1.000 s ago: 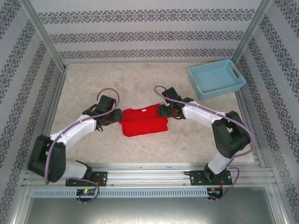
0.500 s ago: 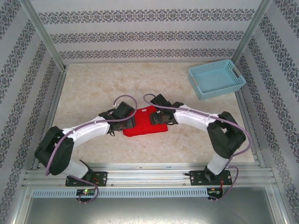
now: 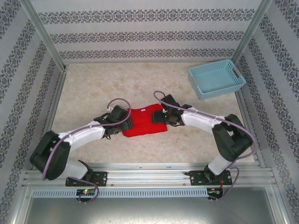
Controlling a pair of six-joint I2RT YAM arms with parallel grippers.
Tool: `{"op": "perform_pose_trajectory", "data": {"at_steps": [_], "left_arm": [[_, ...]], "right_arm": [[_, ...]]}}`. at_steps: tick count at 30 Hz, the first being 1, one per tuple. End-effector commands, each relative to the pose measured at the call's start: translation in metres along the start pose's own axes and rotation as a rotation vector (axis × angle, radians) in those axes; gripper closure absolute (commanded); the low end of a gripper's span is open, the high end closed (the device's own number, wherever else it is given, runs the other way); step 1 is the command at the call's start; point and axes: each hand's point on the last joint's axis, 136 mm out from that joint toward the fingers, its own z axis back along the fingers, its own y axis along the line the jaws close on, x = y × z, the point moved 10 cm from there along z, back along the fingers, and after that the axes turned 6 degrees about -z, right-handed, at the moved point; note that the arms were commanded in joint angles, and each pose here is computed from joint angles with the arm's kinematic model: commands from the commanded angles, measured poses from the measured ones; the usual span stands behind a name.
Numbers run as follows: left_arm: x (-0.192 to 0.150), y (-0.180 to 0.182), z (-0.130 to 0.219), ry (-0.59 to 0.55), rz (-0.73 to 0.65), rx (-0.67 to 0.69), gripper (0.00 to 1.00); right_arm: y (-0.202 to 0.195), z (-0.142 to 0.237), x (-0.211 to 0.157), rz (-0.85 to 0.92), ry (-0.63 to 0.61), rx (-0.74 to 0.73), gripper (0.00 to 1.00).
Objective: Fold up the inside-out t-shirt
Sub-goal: Smooth out the T-shirt at the center of the table, then move the T-shirt to the top-left of the table.
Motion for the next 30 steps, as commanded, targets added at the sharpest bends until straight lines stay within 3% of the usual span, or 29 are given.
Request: {"op": "perform_pose_trajectory", "data": {"at_steps": [1,4,6,10,13,22,30], "left_arm": [[0.0,-0.016,0.03,-0.095,-0.005,0.001,0.22],[-0.015,-0.04,0.033,-0.143,0.011,-0.153,0.22],[-0.021,-0.059,0.029,-0.124,-0.013,-0.186,0.22],[-0.023,-0.1,0.011,-0.048,-0.143,-0.141,0.2],[-0.025,-0.106,-0.011,-0.019,-0.154,-0.06,0.19],[-0.013,-0.036,-0.06,0.096,-0.084,0.13,0.19],[0.056,0.036,-0.066,0.139,-0.034,0.251,0.21]], "right_arm": [[-0.018,0.022,-0.004,-0.07,-0.054,-0.043,0.17],[-0.037,0.028,-0.014,-0.206,-0.07,0.013,0.15],[-0.049,0.032,-0.019,-0.276,-0.1,0.035,0.15],[-0.072,0.048,-0.022,-0.338,-0.207,-0.026,0.12],[-0.09,0.057,-0.021,-0.388,-0.234,-0.051,0.12],[-0.102,0.069,-0.024,-0.405,-0.269,-0.037,0.11],[-0.1,0.068,-0.019,-0.399,-0.261,-0.024,0.11]]}}
